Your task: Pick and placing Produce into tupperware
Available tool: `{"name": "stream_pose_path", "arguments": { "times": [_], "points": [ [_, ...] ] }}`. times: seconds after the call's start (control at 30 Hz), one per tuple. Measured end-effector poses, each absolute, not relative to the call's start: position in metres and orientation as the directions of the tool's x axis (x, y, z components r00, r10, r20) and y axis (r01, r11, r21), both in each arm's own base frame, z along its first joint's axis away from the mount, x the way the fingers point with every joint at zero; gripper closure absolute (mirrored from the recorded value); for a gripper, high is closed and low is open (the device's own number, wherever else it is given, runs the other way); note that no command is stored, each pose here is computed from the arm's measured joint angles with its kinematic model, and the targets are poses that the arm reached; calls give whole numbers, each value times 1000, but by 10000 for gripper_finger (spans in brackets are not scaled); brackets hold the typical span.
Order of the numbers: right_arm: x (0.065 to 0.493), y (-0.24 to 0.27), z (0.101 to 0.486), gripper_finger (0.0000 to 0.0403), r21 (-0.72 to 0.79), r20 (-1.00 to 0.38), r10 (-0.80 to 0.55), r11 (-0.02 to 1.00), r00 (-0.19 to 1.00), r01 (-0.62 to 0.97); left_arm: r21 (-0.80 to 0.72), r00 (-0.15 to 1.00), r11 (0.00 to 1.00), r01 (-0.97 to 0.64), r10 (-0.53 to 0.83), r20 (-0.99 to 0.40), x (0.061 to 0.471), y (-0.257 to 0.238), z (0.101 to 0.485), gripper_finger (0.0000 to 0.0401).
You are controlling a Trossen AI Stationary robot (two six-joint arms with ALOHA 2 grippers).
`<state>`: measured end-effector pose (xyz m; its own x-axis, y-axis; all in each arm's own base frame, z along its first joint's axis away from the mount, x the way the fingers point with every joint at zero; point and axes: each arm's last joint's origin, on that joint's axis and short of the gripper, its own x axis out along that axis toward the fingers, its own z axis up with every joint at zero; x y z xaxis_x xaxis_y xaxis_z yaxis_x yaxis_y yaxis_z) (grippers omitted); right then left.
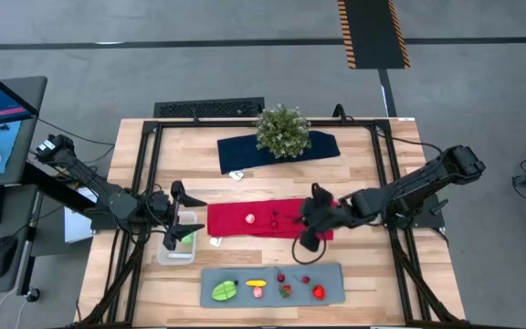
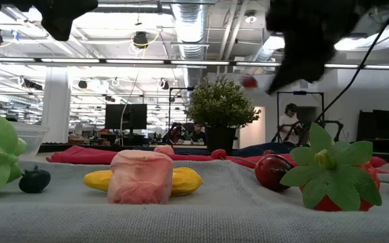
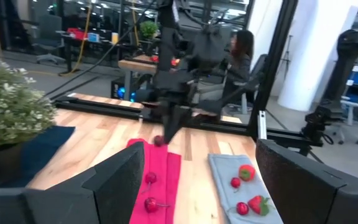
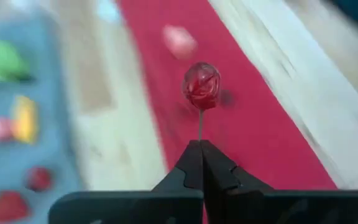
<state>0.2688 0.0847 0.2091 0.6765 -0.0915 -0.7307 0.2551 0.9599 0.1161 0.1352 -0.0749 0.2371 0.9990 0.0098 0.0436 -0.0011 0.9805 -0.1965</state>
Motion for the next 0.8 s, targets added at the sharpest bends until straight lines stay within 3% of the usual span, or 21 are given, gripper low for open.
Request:
{"name": "stream_pose_path", "arguments": {
  "times": [0.3, 0.8],
  "points": [
    [287, 98, 234, 393, 66, -489, -2, 997, 872, 39, -159, 995, 982, -100, 99, -13, 146, -78, 226, 104],
    [345, 98, 212, 393, -103, -440, 41, 990, 897, -95, -248, 988, 958, -143, 154, 25, 178, -82, 215, 104]
  ]
}}
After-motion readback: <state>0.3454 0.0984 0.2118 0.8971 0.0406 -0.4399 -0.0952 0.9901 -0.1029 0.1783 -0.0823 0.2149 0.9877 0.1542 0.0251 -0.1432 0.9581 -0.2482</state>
